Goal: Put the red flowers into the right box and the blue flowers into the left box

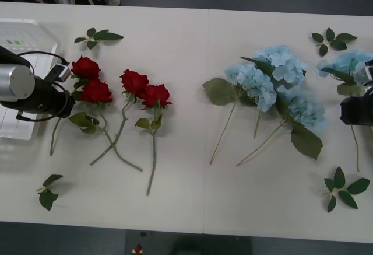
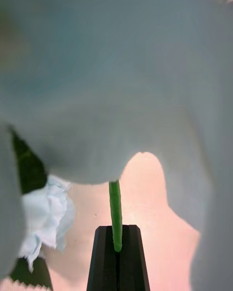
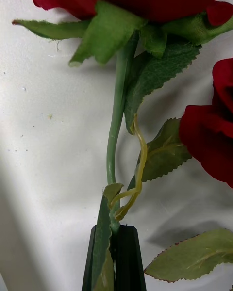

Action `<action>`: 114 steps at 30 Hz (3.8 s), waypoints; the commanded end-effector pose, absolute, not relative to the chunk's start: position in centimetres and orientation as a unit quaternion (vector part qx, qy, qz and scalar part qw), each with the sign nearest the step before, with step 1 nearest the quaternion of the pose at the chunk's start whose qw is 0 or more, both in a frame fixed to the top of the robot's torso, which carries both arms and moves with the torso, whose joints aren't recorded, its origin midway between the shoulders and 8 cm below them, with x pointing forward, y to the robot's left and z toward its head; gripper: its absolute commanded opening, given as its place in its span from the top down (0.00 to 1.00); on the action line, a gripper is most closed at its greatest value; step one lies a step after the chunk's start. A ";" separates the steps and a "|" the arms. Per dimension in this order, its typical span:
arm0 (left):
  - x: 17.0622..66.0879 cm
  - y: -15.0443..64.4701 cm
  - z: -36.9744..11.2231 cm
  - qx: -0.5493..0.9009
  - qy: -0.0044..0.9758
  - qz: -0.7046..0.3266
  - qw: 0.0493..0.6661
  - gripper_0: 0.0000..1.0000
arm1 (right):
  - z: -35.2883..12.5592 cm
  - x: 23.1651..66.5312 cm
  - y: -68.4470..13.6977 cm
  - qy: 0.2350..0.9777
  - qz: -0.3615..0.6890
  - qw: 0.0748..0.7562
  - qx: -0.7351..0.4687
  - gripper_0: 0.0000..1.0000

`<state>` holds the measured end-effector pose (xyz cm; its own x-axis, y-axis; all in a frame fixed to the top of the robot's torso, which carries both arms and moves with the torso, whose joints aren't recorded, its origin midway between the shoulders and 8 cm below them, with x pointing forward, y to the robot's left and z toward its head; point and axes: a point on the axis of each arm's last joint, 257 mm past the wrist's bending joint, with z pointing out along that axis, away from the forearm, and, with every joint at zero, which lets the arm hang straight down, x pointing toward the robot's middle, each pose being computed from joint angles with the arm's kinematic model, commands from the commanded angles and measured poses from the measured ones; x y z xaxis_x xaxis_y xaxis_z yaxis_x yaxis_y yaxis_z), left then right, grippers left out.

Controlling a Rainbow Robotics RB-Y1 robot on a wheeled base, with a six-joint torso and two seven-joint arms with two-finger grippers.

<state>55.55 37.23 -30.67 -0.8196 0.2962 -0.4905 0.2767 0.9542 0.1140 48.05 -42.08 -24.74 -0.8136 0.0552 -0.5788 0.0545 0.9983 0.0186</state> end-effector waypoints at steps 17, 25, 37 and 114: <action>59.5 31.6 -7.4 0.209 0.863 -0.039 0.459 1.00 | -9.2 50.9 -33.0 0.897 0.216 0.379 -0.073 1.00; 58.5 23.4 -2.4 0.228 0.812 -0.148 0.516 1.00 | -11.0 50.4 -36.3 0.912 0.163 0.368 -0.080 1.00; 55.2 9.0 -1.5 0.256 0.745 -0.300 0.538 1.00 | -15.3 49.6 -42.4 0.947 0.041 0.319 -0.024 0.34; 45.7 -12.7 4.5 0.282 0.635 -0.515 0.501 1.00 | -3.4 43.3 -8.4 0.714 0.511 0.345 -0.332 1.00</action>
<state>47.07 -11.73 2.47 -0.3283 -0.1330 -0.9352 0.8668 0.3509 -0.3542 42.99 -9.04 -6.00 -0.5734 -0.1464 -0.8061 -0.8064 0.2743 0.5238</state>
